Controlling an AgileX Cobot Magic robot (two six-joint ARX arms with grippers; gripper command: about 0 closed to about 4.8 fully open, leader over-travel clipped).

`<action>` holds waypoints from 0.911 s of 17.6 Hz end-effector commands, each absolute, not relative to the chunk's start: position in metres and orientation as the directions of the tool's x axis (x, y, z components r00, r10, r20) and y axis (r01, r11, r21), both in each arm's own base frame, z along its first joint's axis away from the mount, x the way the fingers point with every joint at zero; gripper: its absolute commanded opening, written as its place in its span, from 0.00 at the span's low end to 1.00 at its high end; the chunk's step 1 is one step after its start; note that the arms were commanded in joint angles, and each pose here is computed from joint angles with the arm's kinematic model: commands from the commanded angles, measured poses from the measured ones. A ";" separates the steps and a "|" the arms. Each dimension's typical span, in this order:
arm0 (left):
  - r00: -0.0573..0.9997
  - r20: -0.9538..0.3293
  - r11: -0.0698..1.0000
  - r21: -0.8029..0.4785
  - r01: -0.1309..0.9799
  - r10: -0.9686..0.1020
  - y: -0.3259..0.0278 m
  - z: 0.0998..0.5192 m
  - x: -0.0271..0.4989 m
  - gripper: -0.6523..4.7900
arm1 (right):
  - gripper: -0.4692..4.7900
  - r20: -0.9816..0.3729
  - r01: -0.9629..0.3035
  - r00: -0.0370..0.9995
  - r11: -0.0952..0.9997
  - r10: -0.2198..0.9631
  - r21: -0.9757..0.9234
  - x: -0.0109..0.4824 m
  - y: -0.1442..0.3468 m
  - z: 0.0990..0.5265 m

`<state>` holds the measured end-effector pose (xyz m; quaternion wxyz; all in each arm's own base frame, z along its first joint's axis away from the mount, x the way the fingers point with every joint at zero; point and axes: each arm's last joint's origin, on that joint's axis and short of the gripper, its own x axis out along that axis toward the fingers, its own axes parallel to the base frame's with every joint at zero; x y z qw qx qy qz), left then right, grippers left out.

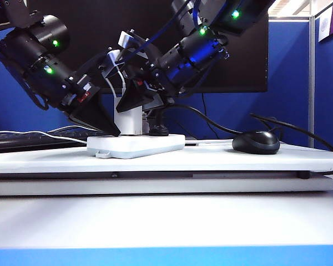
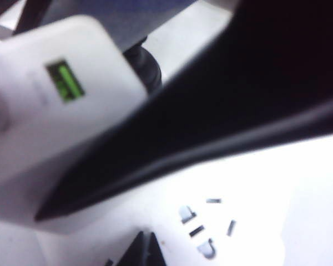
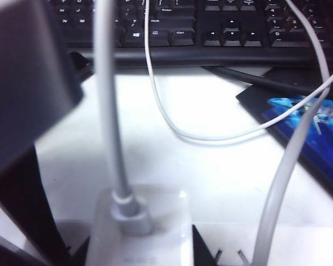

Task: Unplug the white charger from the socket, then place it next to the socket.

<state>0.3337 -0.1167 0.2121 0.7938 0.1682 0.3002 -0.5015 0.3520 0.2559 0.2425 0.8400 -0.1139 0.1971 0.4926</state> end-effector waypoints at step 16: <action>0.283 -0.699 0.462 -0.077 0.883 -0.657 -0.116 0.197 0.333 0.11 | 0.09 -0.252 -0.887 0.450 0.462 0.857 -0.012 0.352 0.254 0.283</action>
